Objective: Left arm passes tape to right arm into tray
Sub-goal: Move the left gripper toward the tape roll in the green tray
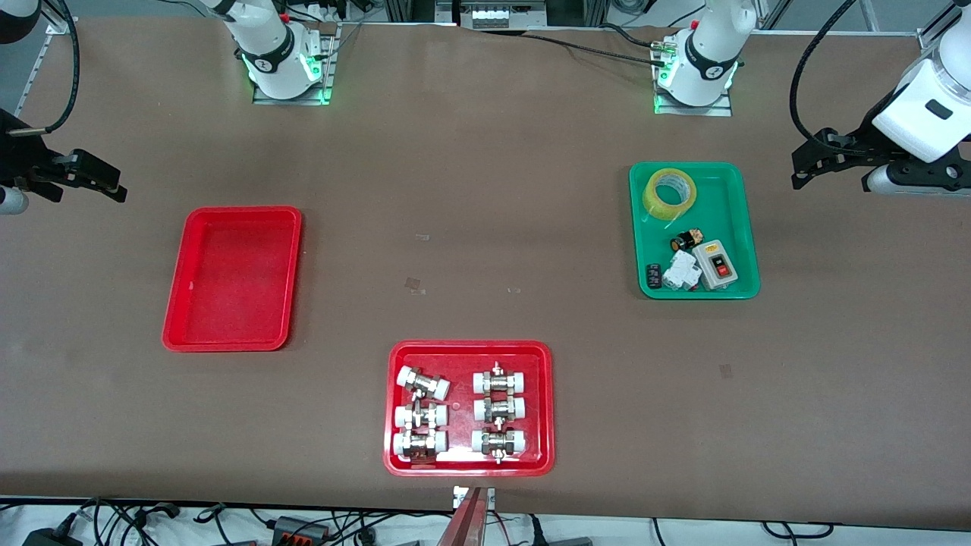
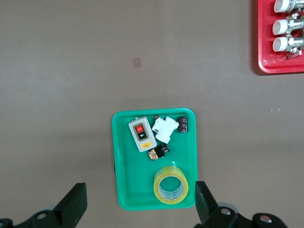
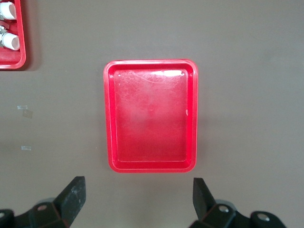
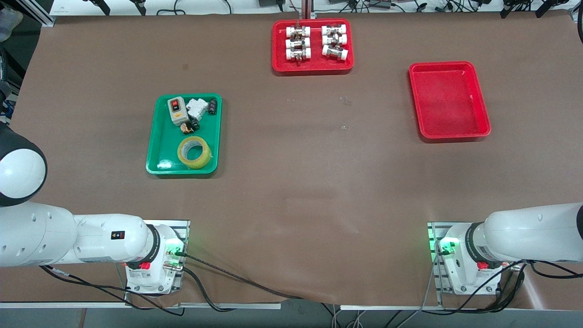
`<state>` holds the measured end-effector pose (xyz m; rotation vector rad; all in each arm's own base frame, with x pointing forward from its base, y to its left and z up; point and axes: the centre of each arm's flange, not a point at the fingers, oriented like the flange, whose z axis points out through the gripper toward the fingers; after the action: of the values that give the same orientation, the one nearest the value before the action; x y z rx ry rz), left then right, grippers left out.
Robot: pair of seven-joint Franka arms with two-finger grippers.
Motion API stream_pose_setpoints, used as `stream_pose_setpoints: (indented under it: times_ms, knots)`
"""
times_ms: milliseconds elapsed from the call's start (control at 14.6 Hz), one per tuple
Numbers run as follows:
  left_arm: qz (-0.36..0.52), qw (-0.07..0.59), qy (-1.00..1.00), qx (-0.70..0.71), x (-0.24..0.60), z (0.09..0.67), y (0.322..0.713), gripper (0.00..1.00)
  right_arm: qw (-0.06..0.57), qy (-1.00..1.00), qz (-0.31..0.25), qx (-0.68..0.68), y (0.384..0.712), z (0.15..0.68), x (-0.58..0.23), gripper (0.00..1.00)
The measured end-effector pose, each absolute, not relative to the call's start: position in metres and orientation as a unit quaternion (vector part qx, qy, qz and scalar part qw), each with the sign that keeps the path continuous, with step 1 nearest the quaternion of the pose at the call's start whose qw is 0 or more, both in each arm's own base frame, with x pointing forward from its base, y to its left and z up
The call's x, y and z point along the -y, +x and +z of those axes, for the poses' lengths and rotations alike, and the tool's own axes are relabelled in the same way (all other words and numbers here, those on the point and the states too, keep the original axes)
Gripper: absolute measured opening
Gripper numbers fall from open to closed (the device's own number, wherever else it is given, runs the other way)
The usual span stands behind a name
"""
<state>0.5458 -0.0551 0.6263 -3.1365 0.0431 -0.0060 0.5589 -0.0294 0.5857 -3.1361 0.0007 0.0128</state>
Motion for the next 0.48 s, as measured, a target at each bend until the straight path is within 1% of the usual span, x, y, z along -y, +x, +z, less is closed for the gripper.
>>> stream_pose_setpoints:
  times_ms: [480]
  knots:
    - [0.002,0.003,-1.000,-0.014,0.0550,0.6258,0.5449,1.00,0.002,-1.000,-0.001,0.005,0.5603,0.5851,0.0235,1.00]
